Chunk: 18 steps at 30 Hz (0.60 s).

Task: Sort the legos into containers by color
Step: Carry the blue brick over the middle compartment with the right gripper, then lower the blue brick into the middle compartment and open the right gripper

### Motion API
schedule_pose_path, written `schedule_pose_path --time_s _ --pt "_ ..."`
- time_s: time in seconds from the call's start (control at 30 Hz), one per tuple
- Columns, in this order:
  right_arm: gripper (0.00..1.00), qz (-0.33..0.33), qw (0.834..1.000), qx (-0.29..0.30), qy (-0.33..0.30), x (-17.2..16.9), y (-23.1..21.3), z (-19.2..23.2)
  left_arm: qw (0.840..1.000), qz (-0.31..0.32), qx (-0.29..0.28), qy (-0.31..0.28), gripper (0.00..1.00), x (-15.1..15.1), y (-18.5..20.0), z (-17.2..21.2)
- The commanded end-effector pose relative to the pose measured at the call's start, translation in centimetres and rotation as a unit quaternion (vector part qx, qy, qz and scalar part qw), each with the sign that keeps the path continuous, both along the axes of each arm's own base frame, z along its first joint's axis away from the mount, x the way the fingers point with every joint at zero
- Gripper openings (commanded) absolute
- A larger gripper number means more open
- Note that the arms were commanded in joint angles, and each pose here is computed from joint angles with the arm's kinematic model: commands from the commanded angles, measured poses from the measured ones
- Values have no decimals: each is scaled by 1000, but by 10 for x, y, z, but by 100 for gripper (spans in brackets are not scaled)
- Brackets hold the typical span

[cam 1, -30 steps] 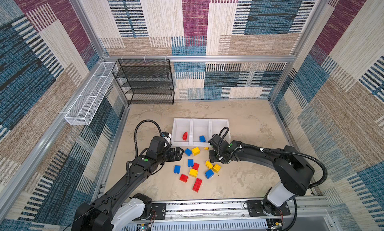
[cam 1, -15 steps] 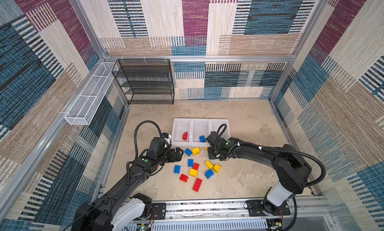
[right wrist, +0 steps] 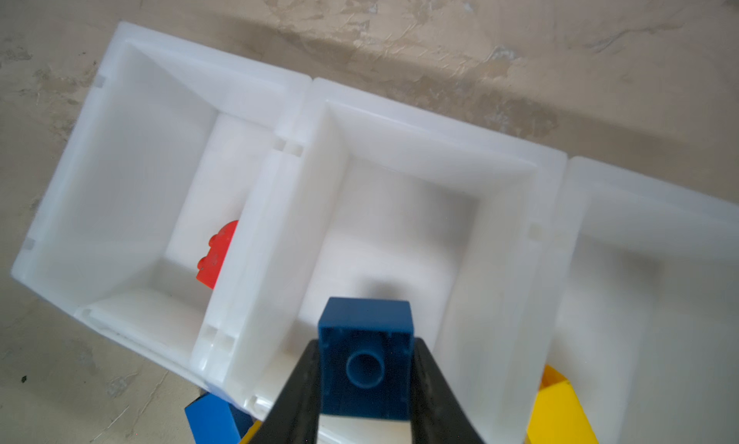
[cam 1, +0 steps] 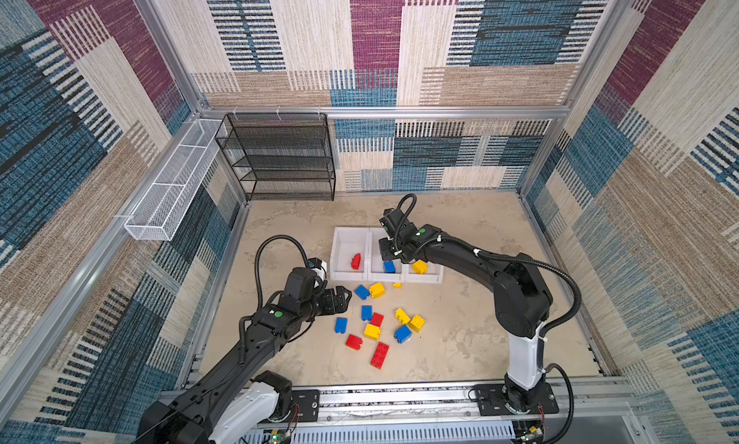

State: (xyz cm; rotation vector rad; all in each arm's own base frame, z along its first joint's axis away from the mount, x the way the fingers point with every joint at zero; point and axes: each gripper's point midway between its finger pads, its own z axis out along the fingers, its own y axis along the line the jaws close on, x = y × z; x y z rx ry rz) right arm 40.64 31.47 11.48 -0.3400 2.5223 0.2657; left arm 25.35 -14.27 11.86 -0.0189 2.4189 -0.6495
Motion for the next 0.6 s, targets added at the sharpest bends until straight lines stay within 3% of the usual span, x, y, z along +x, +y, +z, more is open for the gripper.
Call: schedule_pose_path --time_s 0.0,0.33,0.57 --pt "35 15 1000 5 3 1 5 -3 1000 13 -5 12 91 -4 3 -4" --pt "53 11 1000 10 -4 6 -2 7 1000 14 -3 27 89 -9 2 -12" --pt "58 11 1000 18 -10 0 -5 19 999 4 3 35 87 -13 -2 -16"
